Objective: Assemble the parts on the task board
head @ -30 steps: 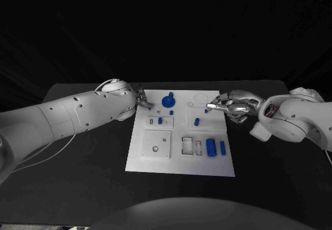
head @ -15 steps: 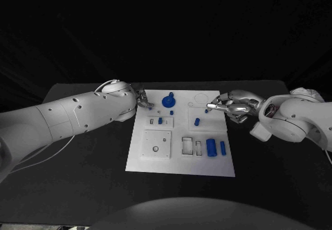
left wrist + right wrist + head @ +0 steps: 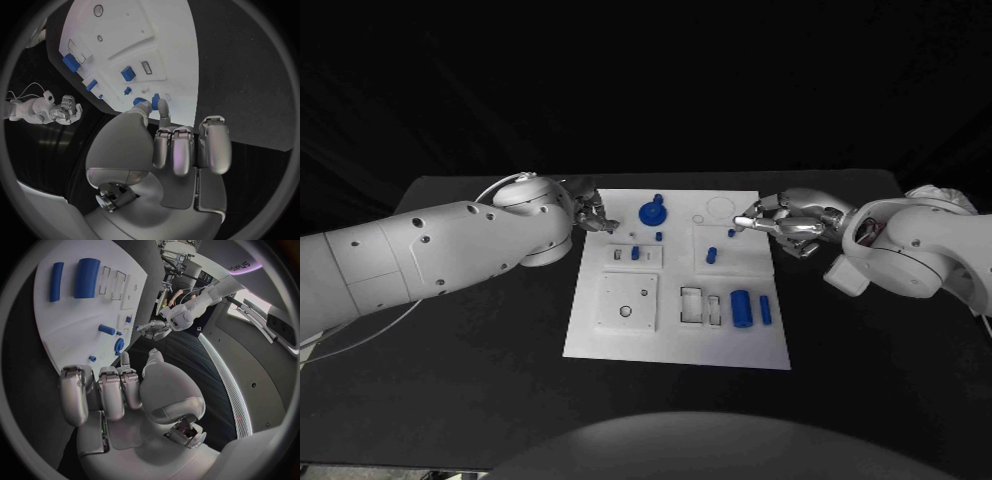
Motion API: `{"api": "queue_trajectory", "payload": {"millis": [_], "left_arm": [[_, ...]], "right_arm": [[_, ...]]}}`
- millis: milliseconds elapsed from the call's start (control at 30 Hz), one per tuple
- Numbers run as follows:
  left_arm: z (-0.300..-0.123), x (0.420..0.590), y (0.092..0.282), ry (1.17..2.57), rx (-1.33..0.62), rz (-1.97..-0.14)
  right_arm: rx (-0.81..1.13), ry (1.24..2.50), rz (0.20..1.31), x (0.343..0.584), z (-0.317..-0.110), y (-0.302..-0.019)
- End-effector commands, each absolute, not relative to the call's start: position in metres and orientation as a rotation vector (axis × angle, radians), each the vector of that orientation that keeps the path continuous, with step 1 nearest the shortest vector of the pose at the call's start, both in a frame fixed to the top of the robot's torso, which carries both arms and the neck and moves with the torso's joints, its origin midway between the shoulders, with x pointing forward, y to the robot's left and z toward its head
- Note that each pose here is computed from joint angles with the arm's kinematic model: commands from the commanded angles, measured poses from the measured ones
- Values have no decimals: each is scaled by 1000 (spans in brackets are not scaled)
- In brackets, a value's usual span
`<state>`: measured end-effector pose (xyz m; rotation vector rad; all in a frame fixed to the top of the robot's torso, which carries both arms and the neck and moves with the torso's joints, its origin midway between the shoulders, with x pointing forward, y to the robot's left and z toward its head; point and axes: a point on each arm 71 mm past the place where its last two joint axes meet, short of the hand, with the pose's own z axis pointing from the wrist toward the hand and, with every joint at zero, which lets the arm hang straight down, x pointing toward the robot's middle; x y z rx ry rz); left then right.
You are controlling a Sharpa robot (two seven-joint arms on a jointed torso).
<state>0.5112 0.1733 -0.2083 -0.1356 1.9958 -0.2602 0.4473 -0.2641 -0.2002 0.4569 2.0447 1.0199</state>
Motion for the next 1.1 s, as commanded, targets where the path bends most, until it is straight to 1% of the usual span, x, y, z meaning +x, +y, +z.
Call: {"api": "queue_trajectory", "payload": {"millis": [33,167,400,767,1100], "left_arm": [[-205,504,172,1990,-129,-242],[-206,494,171,2016,-109,-246],[-209,484,168,2030,-93,-260],[-224,481,166,2037,-97,-263],[-228,481,164,2036,-96,-273]], "right_arm": [[449,2056,1027,446,-201,-263],[450,2056,1026,446,-201,-264],[448,2056,1028,446,-201,-263],[446,2054,1030,446,-201,-263],[446,2055,1030,446,-201,-263]]}}
